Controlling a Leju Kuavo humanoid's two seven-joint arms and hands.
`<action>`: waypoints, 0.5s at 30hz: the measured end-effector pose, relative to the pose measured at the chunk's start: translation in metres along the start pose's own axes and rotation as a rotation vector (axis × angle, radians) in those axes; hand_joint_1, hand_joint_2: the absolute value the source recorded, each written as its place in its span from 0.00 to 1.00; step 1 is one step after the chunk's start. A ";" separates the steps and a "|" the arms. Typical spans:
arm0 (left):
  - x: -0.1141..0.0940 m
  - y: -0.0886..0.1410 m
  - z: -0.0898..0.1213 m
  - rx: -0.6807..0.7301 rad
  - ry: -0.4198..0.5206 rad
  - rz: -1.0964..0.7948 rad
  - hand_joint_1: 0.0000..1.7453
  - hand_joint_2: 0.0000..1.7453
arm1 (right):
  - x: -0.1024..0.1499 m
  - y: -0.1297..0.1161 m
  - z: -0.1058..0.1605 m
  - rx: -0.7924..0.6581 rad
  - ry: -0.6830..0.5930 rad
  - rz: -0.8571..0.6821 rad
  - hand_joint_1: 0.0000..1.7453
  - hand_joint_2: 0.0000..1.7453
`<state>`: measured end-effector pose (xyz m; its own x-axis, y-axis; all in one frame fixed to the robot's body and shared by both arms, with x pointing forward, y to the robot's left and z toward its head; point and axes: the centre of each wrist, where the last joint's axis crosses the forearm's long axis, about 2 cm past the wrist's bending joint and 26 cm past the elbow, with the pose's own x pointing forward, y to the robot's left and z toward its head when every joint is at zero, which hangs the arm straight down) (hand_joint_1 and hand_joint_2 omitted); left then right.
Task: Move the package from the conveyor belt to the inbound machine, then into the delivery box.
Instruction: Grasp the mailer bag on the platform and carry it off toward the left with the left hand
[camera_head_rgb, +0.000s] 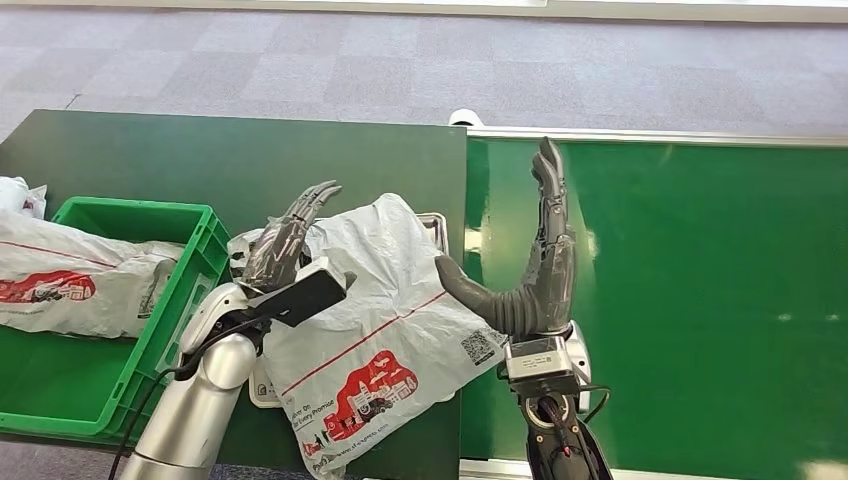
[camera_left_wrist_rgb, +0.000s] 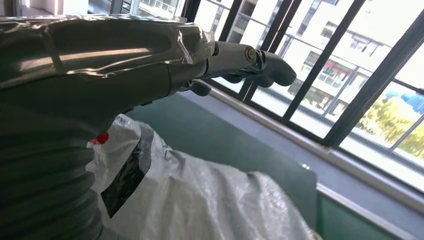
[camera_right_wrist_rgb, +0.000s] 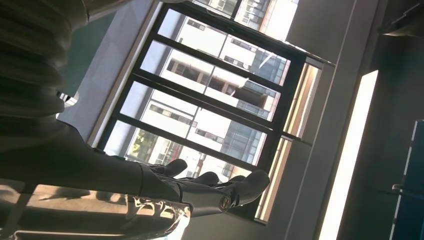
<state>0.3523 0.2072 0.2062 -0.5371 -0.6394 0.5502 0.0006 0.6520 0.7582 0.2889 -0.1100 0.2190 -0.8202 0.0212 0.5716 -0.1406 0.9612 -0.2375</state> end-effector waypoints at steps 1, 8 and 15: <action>-0.004 -0.004 -0.001 -0.034 0.018 -0.015 0.00 1.00 | 0.000 0.000 0.000 0.002 0.002 0.001 0.00 1.00; -0.019 -0.018 -0.002 -0.174 0.097 -0.069 0.00 1.00 | -0.001 -0.001 0.002 0.003 0.009 0.003 0.00 1.00; -0.029 -0.025 -0.001 -0.269 0.154 -0.117 0.00 1.00 | -0.001 -0.001 0.004 0.002 0.012 0.005 0.00 1.00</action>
<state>0.3687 0.2088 0.1716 -0.4124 -0.7710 0.4852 0.1804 0.4530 0.8731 0.2878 -0.1118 0.2157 -0.8139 0.0290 0.5803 -0.1383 0.9604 -0.2419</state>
